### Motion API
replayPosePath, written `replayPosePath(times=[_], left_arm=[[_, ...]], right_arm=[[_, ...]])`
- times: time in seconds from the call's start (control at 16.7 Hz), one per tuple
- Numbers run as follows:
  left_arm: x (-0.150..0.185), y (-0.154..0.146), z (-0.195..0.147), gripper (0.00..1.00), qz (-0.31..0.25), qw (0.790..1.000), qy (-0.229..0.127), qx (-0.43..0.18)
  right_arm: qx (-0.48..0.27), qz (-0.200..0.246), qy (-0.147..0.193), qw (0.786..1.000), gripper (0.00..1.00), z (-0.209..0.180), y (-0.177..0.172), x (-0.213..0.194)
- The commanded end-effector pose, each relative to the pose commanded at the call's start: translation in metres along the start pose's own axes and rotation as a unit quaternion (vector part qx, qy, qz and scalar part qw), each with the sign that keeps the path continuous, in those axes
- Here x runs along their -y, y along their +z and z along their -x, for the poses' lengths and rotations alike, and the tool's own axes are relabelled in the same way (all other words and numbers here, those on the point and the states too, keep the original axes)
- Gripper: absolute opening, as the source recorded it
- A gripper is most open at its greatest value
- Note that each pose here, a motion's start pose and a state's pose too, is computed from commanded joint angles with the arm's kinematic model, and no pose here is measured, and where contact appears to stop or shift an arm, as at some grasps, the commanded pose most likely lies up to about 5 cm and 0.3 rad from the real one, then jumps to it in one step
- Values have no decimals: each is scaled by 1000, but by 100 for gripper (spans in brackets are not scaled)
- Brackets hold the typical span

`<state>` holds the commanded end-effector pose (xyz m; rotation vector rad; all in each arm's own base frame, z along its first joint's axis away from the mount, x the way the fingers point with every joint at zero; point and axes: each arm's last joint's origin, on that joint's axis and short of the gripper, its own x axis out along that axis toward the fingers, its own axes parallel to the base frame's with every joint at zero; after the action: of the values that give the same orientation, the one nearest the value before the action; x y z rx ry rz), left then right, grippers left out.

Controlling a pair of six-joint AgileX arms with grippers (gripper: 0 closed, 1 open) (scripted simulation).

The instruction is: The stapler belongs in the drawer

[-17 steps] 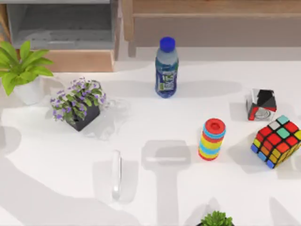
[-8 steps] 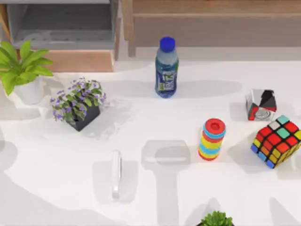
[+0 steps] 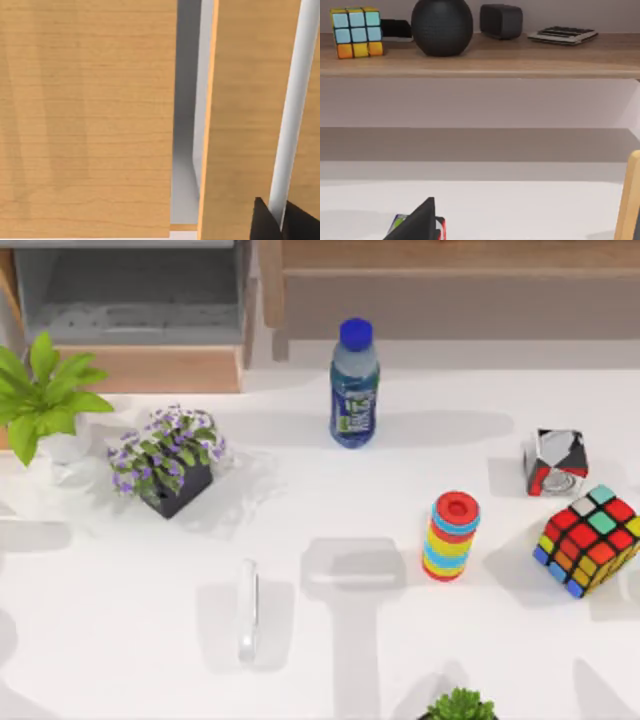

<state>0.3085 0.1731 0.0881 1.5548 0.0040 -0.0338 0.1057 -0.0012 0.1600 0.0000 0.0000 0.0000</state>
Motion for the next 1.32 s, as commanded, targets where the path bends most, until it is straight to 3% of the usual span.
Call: replayPosePath(times=[0.3, 0.78, 1.02, 1.32], left_arm=[[0, 0, 1, 0, -2, 1000, 1, 0], [2, 0, 61, 0, 0, 1000, -1, 0], [2, 0, 64, 0, -1, 1000, 0, 1], [2, 0, 64, 38, -1, 1000, 0, 1]], right_arm=[[0, 0, 0, 1000, 100, 0, 0, 0], [0, 0, 0, 1000, 100, 0, 0, 0], [0, 0, 0, 1000, 100, 0, 0, 0], [0, 0, 0, 1000, 100, 0, 0, 0]])
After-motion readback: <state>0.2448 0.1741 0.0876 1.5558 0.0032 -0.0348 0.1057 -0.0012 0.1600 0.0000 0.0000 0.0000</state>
